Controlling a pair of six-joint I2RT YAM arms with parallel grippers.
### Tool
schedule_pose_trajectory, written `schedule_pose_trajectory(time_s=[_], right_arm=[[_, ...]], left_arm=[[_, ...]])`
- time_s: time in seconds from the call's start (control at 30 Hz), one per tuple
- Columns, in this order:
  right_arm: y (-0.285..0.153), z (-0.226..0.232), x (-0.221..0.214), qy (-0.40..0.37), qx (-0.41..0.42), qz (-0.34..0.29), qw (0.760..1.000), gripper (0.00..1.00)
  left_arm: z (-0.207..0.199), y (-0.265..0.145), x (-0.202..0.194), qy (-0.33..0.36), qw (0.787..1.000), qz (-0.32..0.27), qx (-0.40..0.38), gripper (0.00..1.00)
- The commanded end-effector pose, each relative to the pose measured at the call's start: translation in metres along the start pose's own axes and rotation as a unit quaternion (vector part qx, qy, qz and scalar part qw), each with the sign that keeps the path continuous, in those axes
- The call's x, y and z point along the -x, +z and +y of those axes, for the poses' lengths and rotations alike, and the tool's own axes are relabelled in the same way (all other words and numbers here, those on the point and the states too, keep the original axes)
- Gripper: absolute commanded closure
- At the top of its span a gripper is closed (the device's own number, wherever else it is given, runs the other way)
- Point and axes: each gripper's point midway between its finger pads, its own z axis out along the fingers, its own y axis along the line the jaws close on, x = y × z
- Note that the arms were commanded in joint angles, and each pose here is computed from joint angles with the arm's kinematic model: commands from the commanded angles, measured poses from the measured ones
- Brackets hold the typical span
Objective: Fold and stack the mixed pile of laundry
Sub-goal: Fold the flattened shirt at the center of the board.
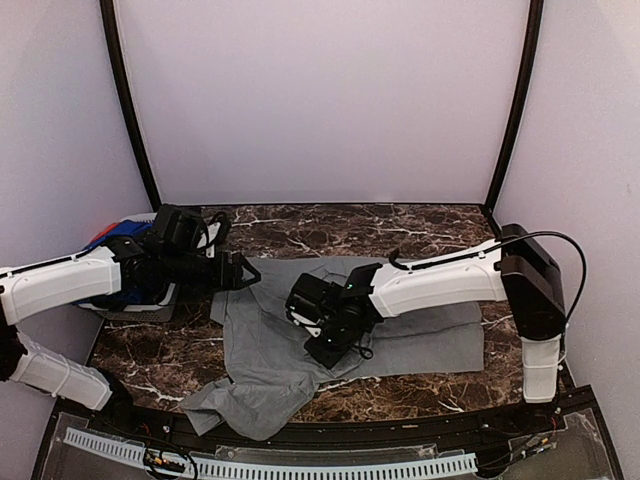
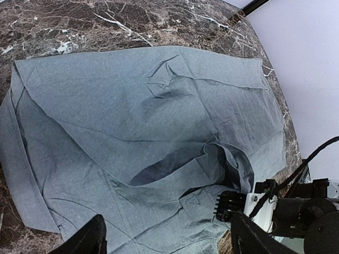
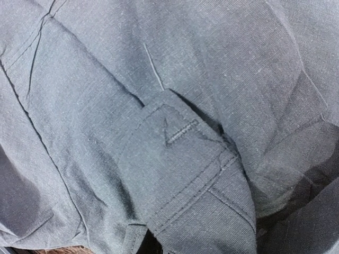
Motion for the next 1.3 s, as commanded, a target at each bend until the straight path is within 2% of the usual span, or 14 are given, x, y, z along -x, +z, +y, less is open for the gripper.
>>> schedule_pose_trajectory(time_s=[0.0, 0.2, 0.33, 0.5, 0.67, 0.73, 0.8, 0.87, 1.0, 1.27], right_arm=[[-0.006, 0.001, 0.005, -0.001, 0.012, -0.014, 1.0, 0.99], [-0.015, 0.007, 0.01, -0.009, 0.028, -0.026, 0.999, 1.0], [-0.049, 0.002, 0.023, -0.004, 0.025, -0.073, 0.997, 1.0], [-0.082, -0.028, 0.03, 0.019, -0.016, -0.114, 0.993, 1.0], [-0.094, -0.019, 0.03, -0.004, 0.045, -0.127, 0.991, 1.0], [-0.089, -0.004, 0.025, -0.016, 0.072, -0.115, 0.991, 1.0], [-0.08, 0.014, 0.017, -0.032, 0.091, -0.099, 0.99, 0.86], [-0.069, 0.026, 0.011, -0.037, 0.097, -0.083, 0.991, 0.8], [-0.051, 0.039, 0.003, -0.041, 0.102, -0.058, 0.992, 0.79], [-0.015, 0.034, -0.005, -0.036, 0.073, -0.014, 0.997, 0.75]], left_arm=[[0.006, -0.012, -0.005, -0.009, 1.0, -0.011, 0.006, 0.2], [0.009, -0.014, -0.005, -0.006, 1.0, -0.014, 0.015, 0.2], [0.009, -0.013, -0.002, -0.003, 1.0, -0.015, 0.018, 0.2], [0.01, -0.01, 0.002, 0.0, 1.0, -0.016, 0.023, 0.2], [0.012, -0.007, -0.002, 0.003, 1.0, -0.006, 0.027, 0.2], [0.013, -0.007, -0.003, 0.003, 1.0, -0.005, 0.029, 0.2], [0.013, -0.008, -0.003, 0.003, 1.0, -0.006, 0.03, 0.2], [0.014, -0.008, -0.004, 0.003, 1.0, -0.006, 0.03, 0.2], [0.013, -0.009, -0.003, 0.003, 1.0, -0.007, 0.029, 0.2], [0.011, -0.009, -0.002, 0.006, 1.0, -0.007, 0.026, 0.2]])
